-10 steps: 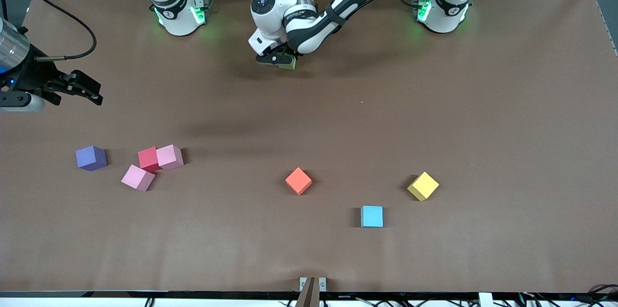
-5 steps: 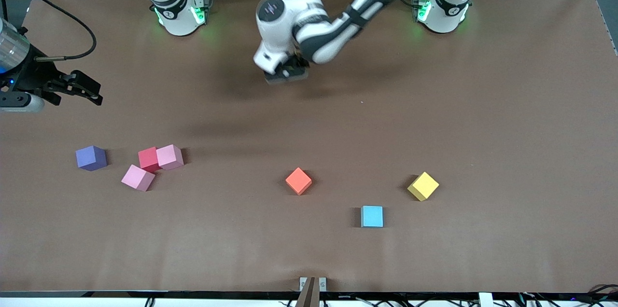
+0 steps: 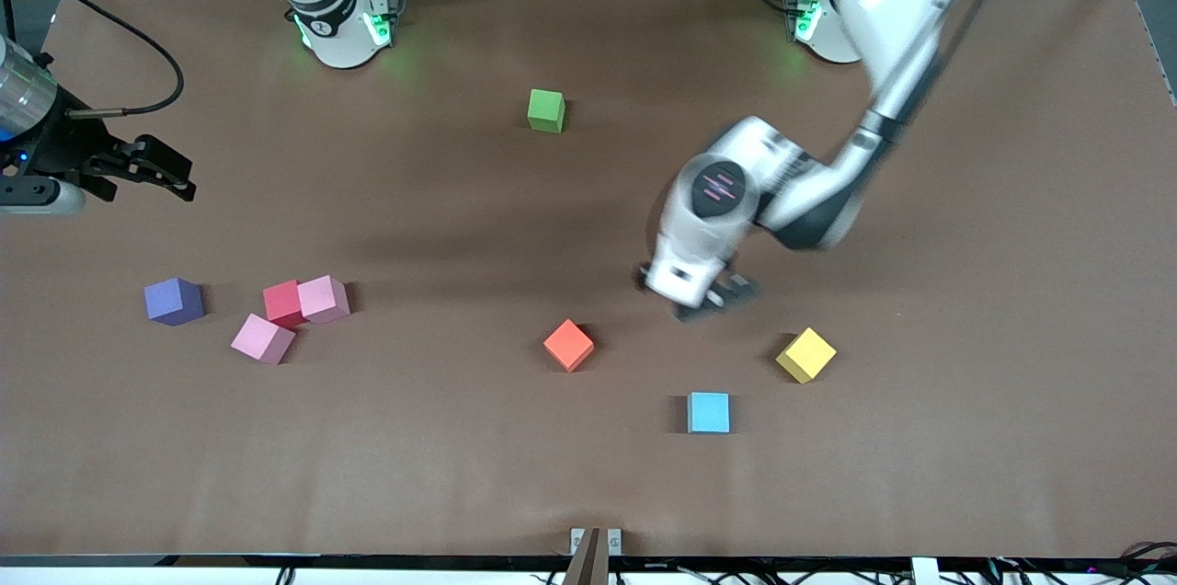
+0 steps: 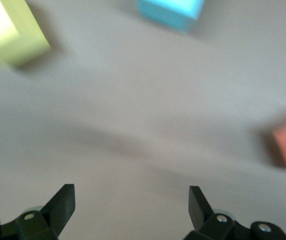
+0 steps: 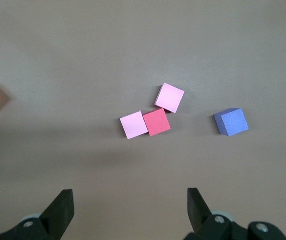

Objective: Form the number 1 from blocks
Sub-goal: 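Move the left gripper over to the yellow cube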

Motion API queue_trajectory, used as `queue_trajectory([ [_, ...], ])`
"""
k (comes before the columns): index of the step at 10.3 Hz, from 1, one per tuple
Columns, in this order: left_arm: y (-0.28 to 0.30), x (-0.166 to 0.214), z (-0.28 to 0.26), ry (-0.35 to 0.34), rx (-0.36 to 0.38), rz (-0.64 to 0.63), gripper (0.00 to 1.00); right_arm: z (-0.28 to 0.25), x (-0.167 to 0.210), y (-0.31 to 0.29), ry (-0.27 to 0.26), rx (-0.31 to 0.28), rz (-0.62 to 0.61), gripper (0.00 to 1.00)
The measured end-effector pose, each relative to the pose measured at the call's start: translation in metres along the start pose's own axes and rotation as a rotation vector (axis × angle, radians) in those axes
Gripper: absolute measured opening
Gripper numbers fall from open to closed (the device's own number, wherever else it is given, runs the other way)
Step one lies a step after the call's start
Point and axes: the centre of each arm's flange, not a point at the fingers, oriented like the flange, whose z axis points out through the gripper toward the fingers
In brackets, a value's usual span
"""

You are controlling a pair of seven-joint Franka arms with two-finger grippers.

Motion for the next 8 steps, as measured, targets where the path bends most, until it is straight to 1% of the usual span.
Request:
queue_trajectory([
  [2, -0.068, 0.056, 0.018, 0.002, 0.042, 0.158, 1.0, 0.0, 0.0, 0.0, 0.0, 0.0, 0.0, 1.0],
  [3, -0.087, 0.073, 0.023, 0.005, 0.051, 0.175, 1.0, 0.0, 0.0, 0.001, 0.0, 0.0, 0.001, 1.0],
  [4, -0.104, 0.088, 0.031, 0.009, 0.067, 0.136, 1.0, 0.0, 0.0, 0.003, 0.0, 0.0, 0.004, 1.0],
  [6, -0.13, 0.105, 0.046, 0.011, 0.091, -0.025, 1.0, 0.0, 0.001, 0.012, 0.0, -0.001, 0.019, 1.0],
  [8, -0.148, 0.119, 0.05, 0.039, 0.064, -0.211, 1.0, 0.0, 0.001, 0.016, 0.001, -0.001, 0.023, 1.0],
])
